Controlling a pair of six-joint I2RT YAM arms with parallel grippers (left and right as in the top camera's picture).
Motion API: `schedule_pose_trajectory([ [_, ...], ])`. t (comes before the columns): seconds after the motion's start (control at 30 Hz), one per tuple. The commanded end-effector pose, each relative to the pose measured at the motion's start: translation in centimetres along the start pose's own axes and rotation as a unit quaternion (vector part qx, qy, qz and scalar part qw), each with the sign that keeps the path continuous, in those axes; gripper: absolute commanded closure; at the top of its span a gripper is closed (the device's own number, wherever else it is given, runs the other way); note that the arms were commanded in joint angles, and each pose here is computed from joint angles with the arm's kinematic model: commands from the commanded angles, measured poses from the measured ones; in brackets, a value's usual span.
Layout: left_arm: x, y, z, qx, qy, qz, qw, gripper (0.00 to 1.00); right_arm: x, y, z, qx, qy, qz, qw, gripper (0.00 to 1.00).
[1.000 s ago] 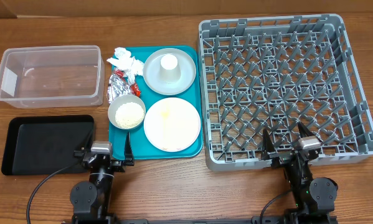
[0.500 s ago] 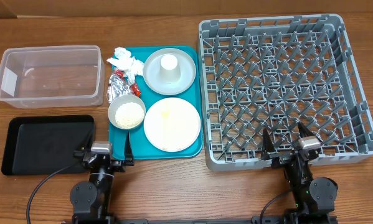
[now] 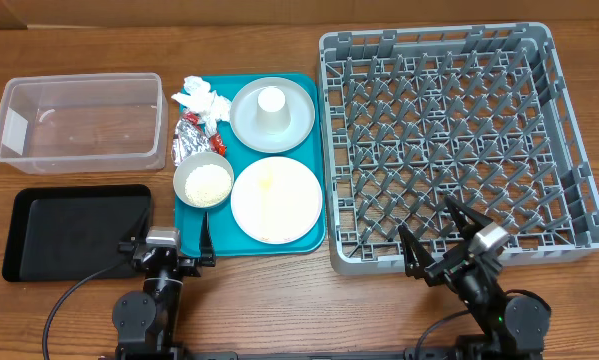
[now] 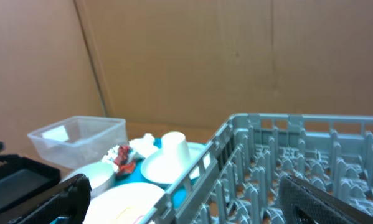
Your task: Sort waste into correct bins and load items into the dishwasher rack
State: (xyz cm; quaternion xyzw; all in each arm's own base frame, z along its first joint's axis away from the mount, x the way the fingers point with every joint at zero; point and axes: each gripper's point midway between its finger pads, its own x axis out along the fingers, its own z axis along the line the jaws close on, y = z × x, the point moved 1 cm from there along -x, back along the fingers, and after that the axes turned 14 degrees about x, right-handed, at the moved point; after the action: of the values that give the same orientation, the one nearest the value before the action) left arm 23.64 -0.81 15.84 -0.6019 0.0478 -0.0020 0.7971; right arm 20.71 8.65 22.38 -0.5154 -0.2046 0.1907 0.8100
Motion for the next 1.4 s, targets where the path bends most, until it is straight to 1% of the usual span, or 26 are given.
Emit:
schedule_pose_trajectory([
  [0.0, 0.0, 0.0, 0.1, 0.006, -0.001, -0.003, 1.000, 0.00, -0.8, -6.7, 3.7, -0.006, -0.019, -0.047, 0.999, 0.00],
  [0.03, 0.0, 0.0, 0.1, 0.006, -0.001, -0.002, 1.000, 0.00, -0.9, -7.4, 4.0, -0.003, -0.014, -0.046, 0.999, 0.00],
  [0.07, 0.0, 0.0, 0.1, 0.006, -0.001, -0.003, 1.000, 0.00, -0.8, -9.0, 4.6, 0.007, -0.002, -0.032, 0.999, 0.00],
  [0.13, 0.0, 0.0, 0.1, 0.006, -0.001, -0.003, 1.000, 0.00, -0.1, -11.3, 5.4, 0.034, 0.021, 0.011, 0.999, 0.00],
  [0.23, 0.0, 0.0, 0.1, 0.006, -0.001, -0.003, 1.000, 0.00, 1.4, -13.5, 5.7, 0.086, 0.066, 0.098, 0.989, 0.00],
  [0.27, 0.0, 0.0, 0.1, 0.006, -0.001, -0.003, 1.000, 0.00, 2.2, -14.2, 5.5, 0.109, 0.087, 0.137, 0.981, 0.00],
  [0.37, 0.0, 0.0, 0.1, 0.006, -0.001, -0.003, 1.000, 0.00, 4.0, -15.2, 4.9, 0.147, 0.120, 0.198, 0.962, 0.00],
  [0.4, 0.0, 0.0, 0.1, 0.006, -0.001, -0.003, 1.000, 0.00, 4.9, -15.6, 4.6, 0.160, 0.123, 0.207, 0.957, 0.00],
  [0.47, 0.0, 0.0, 0.1, 0.006, -0.001, -0.003, 1.000, 0.00, 6.4, -15.2, 4.2, 0.189, 0.117, 0.236, 0.946, 0.00],
  [0.53, 0.0, 0.0, 0.1, 0.006, -0.001, -0.003, 1.000, 0.00, 8.3, -14.4, 4.2, 0.208, 0.087, 0.259, 0.939, 0.00],
  [0.6, 0.0, 0.0, 0.1, 0.006, -0.001, -0.002, 1.000, 0.00, 9.9, -12.2, 4.7, 0.224, 0.064, 0.304, 0.924, 0.00],
  [0.67, 0.0, 0.0, 0.1, 0.006, -0.001, -0.002, 1.000, 0.00, 11.2, -9.2, 5.0, 0.233, 0.087, 0.345, 0.905, 0.00],
  [0.7, 0.0, 0.0, 0.1, 0.006, -0.001, -0.003, 1.000, 0.00, 11.8, -7.4, 5.5, 0.223, 0.102, 0.366, 0.898, 0.00],
  [0.77, 0.0, 0.0, 0.1, 0.006, -0.001, -0.003, 1.000, 0.00, 12.9, -4.6, 6.3, 0.190, 0.137, 0.389, 0.891, 0.00],
  [0.83, 0.0, 0.0, 0.1, 0.006, -0.001, -0.003, 1.000, 0.00, 13.9, -2.3, 7.8, 0.144, 0.165, 0.392, 0.894, 0.00],
  [0.93, 0.0, 0.0, 0.1, 0.006, -0.001, -0.003, 1.000, 0.00, 15.0, 0.6, 11.4, 0.074, 0.155, 0.397, 0.902, 0.00],
  [1.03, 0.0, 0.0, 0.1, 0.006, -0.001, -0.003, 1.000, 0.00, 15.5, 3.9, 12.6, 0.036, 0.167, 0.414, 0.894, 0.00],
  [1.1, 0.0, 0.0, 0.1, 0.006, -0.001, -0.003, 1.000, 0.00, 16.1, 6.2, 11.7, 0.038, 0.206, 0.422, 0.882, 0.00],
  [1.17, 0.0, 0.0, 0.1, 0.006, -0.001, -0.003, 1.000, 0.00, 16.6, 7.5, 11.2, 0.046, 0.221, 0.428, 0.875, 0.00],
  [1.3, 0.0, 0.0, 0.1, 0.006, -0.001, -0.003, 1.000, 0.00, 18.2, 10.1, 10.7, 0.048, 0.229, 0.432, 0.871, 0.00],
  [1.37, 0.0, 0.0, 0.1, 0.006, -0.001, -0.003, 1.000, 0.00, 18.4, 11.4, 10.2, 0.051, 0.242, 0.437, 0.865, 0.03],
])
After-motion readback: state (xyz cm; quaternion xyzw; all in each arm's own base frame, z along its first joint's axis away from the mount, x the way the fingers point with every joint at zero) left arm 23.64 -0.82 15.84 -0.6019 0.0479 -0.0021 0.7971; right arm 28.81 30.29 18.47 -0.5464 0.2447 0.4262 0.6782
